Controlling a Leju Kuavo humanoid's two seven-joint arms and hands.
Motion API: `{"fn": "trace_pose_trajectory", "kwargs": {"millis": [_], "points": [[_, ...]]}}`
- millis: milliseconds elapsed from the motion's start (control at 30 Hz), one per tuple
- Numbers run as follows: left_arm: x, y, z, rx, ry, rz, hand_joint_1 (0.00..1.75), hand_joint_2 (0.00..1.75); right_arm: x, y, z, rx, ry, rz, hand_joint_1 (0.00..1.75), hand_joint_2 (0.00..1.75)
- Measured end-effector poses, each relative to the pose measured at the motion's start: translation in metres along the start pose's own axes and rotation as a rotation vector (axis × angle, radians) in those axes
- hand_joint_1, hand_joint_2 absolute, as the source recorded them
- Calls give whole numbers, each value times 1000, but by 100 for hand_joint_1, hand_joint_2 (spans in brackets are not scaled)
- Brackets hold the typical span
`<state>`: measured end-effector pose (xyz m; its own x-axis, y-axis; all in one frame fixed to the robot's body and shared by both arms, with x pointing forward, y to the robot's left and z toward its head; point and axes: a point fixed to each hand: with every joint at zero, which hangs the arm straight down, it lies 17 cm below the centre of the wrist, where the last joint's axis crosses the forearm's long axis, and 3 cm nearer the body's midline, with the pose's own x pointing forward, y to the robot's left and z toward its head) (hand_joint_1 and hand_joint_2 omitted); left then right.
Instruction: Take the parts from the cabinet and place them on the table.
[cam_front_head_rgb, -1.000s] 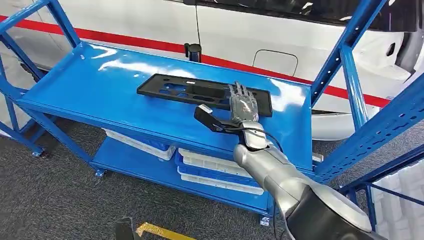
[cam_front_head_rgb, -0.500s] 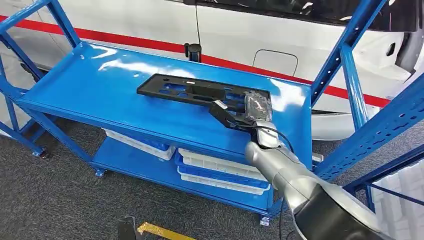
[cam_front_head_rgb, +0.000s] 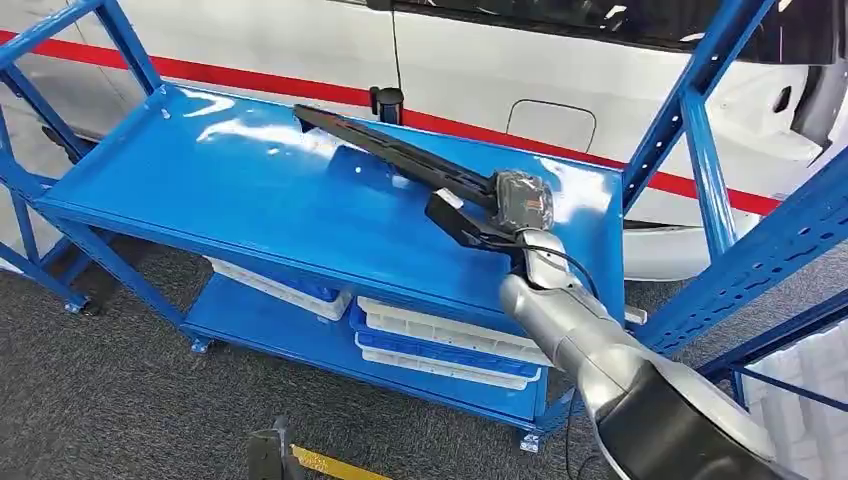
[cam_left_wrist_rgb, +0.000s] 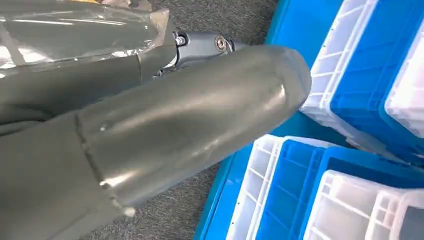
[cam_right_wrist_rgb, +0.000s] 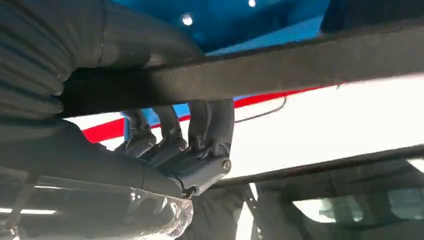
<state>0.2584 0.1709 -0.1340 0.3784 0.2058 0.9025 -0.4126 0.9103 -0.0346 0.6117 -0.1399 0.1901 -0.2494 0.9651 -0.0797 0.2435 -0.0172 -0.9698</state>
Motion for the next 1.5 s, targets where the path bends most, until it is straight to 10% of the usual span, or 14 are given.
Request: {"fn": "trace_pose_trajectory", "kwargs": {"millis": [500,533,1067,1500], "points": [[12,-38,5,-187,-23,98,0,0,123,-88,-6,-248,-444,-128,175,175],[14,-40,4,-197,-30,89,0,175,134,-92,-2,-270,-469,-127,175,175],[19,-49,-13,-323,-20,118,0,175,149,-168,37,-530,-214,-342,175,175],[13,-60,-12,-357,8,87,0,175,148,-186,50,-448,-197,-632,175,175]]}}
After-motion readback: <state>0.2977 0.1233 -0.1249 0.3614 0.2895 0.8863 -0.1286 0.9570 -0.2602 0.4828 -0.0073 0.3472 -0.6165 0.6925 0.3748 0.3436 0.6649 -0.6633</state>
